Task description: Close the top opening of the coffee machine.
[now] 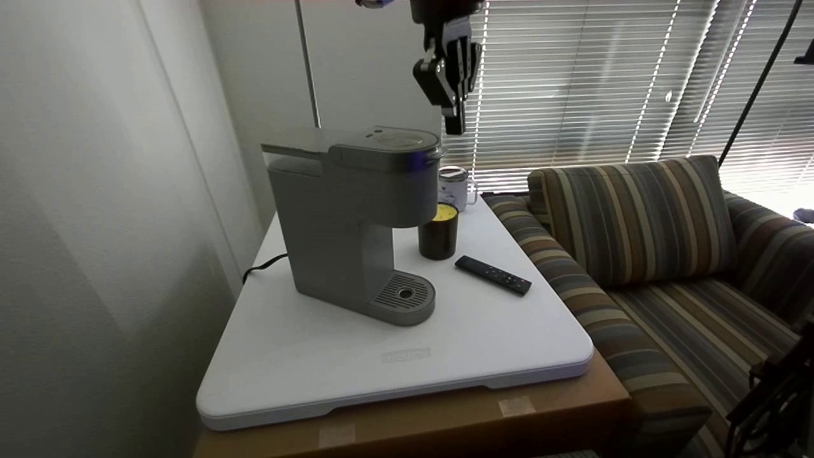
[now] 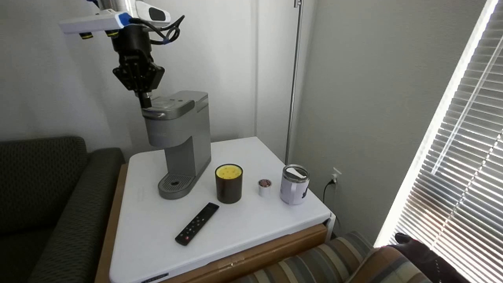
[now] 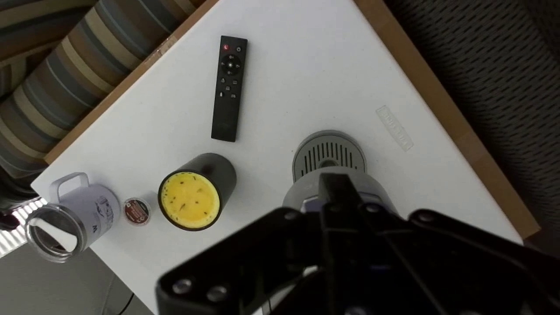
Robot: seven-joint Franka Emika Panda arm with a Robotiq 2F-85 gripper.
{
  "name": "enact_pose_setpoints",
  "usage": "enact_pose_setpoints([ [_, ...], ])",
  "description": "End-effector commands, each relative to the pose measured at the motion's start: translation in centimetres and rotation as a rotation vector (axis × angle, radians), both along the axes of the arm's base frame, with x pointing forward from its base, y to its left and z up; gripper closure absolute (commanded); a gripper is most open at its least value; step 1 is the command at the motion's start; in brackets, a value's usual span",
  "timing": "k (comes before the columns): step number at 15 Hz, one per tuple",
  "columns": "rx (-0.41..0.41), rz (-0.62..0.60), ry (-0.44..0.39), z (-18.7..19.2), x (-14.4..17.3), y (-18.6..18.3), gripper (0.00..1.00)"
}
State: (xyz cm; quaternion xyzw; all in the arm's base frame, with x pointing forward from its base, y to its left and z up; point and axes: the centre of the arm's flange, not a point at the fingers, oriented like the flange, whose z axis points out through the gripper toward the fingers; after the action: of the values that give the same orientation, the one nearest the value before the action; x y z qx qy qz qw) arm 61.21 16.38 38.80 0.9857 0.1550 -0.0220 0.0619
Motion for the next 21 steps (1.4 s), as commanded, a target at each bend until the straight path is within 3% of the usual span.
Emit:
enact_pose_setpoints([
  [1,0.032,0.040,0.024,1.7,-1.3,-0.8,1.00],
  [9,0.022,0.098,0.070,6.1,-2.9,-1.2,1.00],
  [11,0.021,0.097,0.075,6.6,-3.1,-1.3,0.74],
  [21,0.044,0.085,0.148,7.5,-3.7,-1.3,0.06],
])
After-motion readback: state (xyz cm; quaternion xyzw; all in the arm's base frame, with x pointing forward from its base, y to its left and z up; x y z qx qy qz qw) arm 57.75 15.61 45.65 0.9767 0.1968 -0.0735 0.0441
